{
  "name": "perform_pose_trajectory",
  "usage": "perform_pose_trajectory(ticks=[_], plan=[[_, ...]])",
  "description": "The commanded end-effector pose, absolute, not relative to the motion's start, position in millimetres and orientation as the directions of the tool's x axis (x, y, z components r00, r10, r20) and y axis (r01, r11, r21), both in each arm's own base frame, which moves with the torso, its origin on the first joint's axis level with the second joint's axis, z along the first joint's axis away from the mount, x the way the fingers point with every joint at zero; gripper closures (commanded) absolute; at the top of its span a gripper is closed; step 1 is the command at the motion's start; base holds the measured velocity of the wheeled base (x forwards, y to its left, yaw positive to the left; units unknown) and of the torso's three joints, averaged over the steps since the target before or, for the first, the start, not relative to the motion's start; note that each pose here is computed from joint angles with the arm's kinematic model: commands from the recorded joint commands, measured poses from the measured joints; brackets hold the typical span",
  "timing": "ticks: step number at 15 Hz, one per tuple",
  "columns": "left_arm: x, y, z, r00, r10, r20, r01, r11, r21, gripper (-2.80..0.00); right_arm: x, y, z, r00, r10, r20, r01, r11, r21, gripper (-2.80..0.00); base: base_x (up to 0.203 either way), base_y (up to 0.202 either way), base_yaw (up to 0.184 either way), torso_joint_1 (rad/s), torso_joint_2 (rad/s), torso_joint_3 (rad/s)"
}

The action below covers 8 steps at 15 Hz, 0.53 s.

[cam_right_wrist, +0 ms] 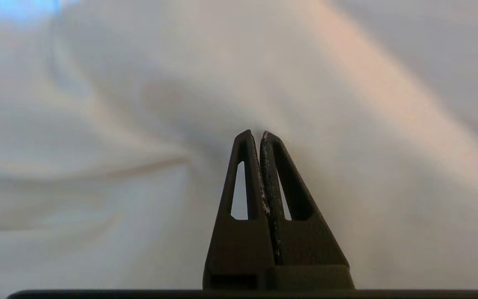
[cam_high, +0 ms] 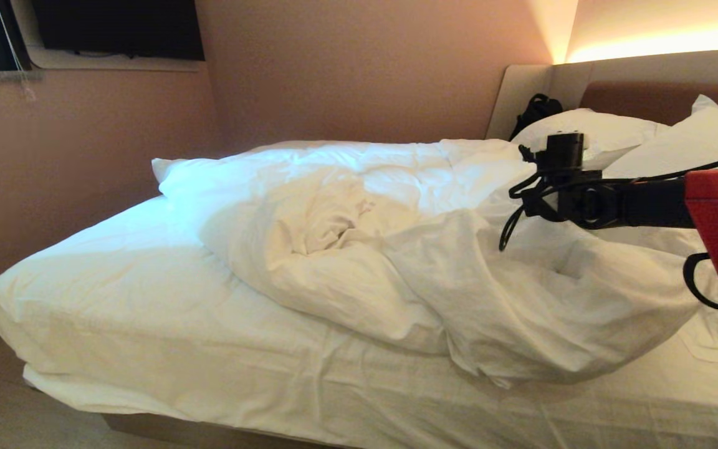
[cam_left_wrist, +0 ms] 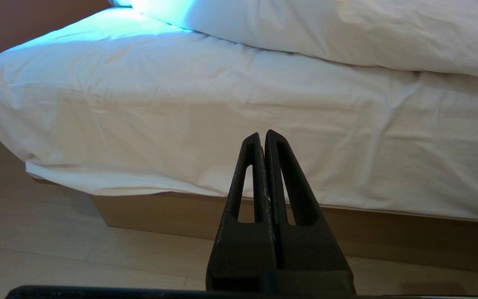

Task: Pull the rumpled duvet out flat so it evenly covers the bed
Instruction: Flatten the corners of the folded blanket

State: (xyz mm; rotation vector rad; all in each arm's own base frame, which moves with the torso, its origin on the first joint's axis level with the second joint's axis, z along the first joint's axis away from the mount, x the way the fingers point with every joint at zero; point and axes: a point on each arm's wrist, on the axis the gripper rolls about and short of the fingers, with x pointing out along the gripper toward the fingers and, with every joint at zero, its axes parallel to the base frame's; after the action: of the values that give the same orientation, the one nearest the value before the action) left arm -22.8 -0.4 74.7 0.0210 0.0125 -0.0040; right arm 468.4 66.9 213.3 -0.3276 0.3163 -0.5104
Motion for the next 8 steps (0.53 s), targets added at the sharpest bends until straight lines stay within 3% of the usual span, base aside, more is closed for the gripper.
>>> perform_pose_trajectory(ticks=[1,4,8], plan=[[-22.8,-0.4,74.7,1.0,-0.005,-0.012,0.005,1.0,0.021,0.0,442.7,62.5,249.6,0.836,-0.523,-0.168,0.453,0.829,-0.327,0.0,0.0,0.0,0.0,0.0,0.0,0.0],[-22.8,-0.4,74.7,1.0,-0.003,-0.012,0.003,1.0,0.021,0.0,417.6,58.1,266.8,0.839,-0.52,-0.162,0.455,0.832,-0.316,0.0,0.0,0.0,0.0,0.0,0.0,0.0],[-22.8,-0.4,74.7,1.0,-0.004,-0.012,0.005,1.0,0.021,0.0,426.0,59.8,260.3,0.843,-0.511,-0.169,0.443,0.837,-0.32,0.0,0.0,0.0,0.0,0.0,0.0,0.0]])
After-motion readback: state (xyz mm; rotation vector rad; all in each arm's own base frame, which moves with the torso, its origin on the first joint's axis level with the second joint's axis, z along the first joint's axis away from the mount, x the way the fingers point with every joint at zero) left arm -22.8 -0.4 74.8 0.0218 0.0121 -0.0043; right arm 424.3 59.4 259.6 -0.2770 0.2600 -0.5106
